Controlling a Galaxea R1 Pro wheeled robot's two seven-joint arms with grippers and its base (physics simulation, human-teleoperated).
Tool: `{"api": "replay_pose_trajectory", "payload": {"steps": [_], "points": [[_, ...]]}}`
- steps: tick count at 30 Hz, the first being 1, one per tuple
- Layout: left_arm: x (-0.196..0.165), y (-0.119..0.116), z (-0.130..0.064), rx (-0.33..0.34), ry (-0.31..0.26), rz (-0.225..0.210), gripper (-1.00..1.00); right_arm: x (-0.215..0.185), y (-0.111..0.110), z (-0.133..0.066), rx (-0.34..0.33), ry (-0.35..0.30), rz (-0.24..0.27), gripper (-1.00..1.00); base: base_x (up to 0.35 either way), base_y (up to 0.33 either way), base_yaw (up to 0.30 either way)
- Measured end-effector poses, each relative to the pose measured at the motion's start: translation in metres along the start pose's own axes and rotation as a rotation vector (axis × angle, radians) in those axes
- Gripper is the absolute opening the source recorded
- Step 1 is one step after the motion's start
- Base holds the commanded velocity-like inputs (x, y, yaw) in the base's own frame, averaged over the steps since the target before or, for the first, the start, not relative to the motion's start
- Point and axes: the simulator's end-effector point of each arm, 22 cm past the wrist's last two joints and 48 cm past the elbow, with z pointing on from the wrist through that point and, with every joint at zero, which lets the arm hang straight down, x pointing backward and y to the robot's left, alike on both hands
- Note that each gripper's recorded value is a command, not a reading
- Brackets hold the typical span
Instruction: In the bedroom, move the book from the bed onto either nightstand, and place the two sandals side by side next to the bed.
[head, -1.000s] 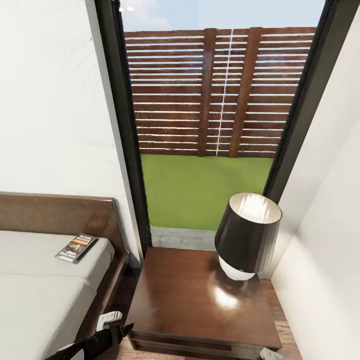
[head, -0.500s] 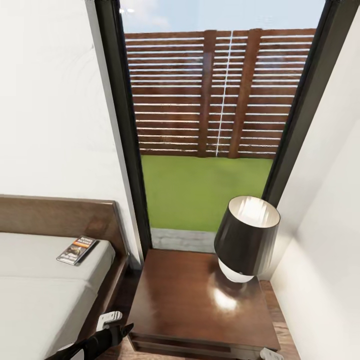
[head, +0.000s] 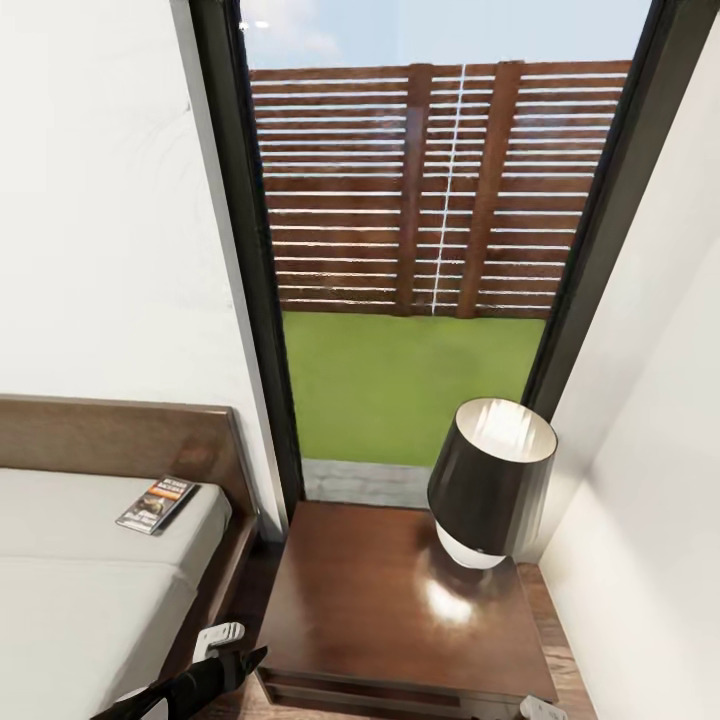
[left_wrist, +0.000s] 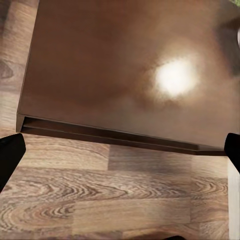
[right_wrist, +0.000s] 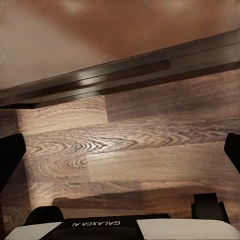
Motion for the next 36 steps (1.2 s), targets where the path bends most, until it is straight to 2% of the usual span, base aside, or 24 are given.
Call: {"api": "replay_pose_trajectory", "payload": {"steps": [36], "points": [[-0.02, -0.023, -0.038, 0.0, 0.001, 0.0, 1.0, -0.012, 0.016, -0.045, 0.0, 0.001, 0.0, 1.0, 0.0, 0.0, 0.0]]}}
